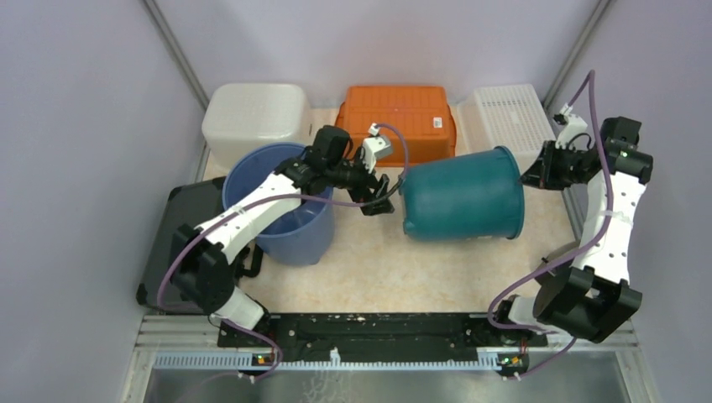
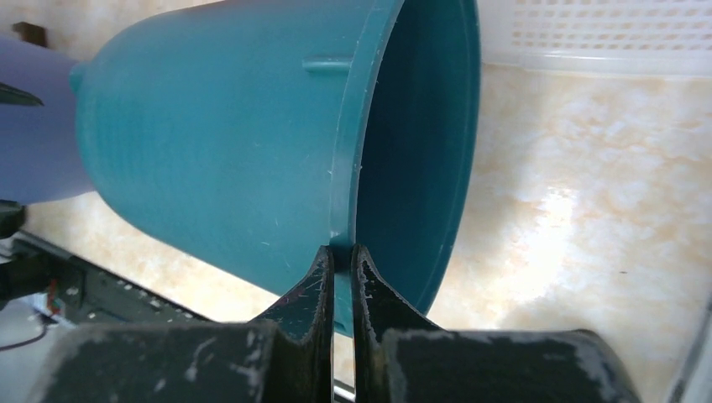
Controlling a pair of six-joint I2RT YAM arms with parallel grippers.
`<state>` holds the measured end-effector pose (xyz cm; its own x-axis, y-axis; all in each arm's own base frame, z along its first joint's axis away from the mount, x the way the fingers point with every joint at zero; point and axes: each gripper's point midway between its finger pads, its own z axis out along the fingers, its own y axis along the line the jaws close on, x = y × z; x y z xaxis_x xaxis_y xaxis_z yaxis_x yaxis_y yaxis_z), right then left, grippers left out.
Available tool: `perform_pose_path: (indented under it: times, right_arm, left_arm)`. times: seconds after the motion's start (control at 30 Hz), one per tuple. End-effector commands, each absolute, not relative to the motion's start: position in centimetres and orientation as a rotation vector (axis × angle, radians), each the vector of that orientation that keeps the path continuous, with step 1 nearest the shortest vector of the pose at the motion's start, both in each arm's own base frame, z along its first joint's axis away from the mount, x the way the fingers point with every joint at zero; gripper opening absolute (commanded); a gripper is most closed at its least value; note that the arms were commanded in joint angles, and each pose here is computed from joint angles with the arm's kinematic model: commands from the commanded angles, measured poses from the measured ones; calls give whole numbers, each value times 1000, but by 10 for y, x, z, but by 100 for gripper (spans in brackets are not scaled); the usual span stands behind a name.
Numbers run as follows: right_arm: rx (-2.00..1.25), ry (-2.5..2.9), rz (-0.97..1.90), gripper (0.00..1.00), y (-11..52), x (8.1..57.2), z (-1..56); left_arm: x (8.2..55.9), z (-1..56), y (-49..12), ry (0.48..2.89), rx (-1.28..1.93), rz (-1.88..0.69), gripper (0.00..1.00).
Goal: Turn the large container upside down
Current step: Turn the container upside down at the center of the board.
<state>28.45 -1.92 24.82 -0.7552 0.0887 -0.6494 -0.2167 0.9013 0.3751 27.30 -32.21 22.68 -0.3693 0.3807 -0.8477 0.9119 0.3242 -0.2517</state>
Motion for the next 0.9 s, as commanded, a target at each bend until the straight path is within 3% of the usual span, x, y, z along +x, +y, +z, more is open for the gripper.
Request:
perform_pose_path:
  times: [0.0, 0.1, 0.37, 0.47, 0.87]
  right_arm:
    - [-141, 2289, 362, 0, -34, 293, 273]
    - [-155, 2304, 329, 0, -34, 292, 269]
    - [-222, 2304, 232, 22, -24, 291, 273]
    - [-239, 2302, 209, 26, -23, 288, 280]
    - [-325, 2340, 87, 38, -30, 268, 286]
  left_arm:
    - [270, 209, -331, 1973, 1117, -1099, 99]
    - [270, 209, -340, 1957, 1126, -1171, 98]
    - [281, 213, -359, 1804, 1156, -1262, 85]
    - [287, 208, -363, 1809, 1150, -1262, 83]
    - [318, 221, -358, 1796, 1042, -1066, 85]
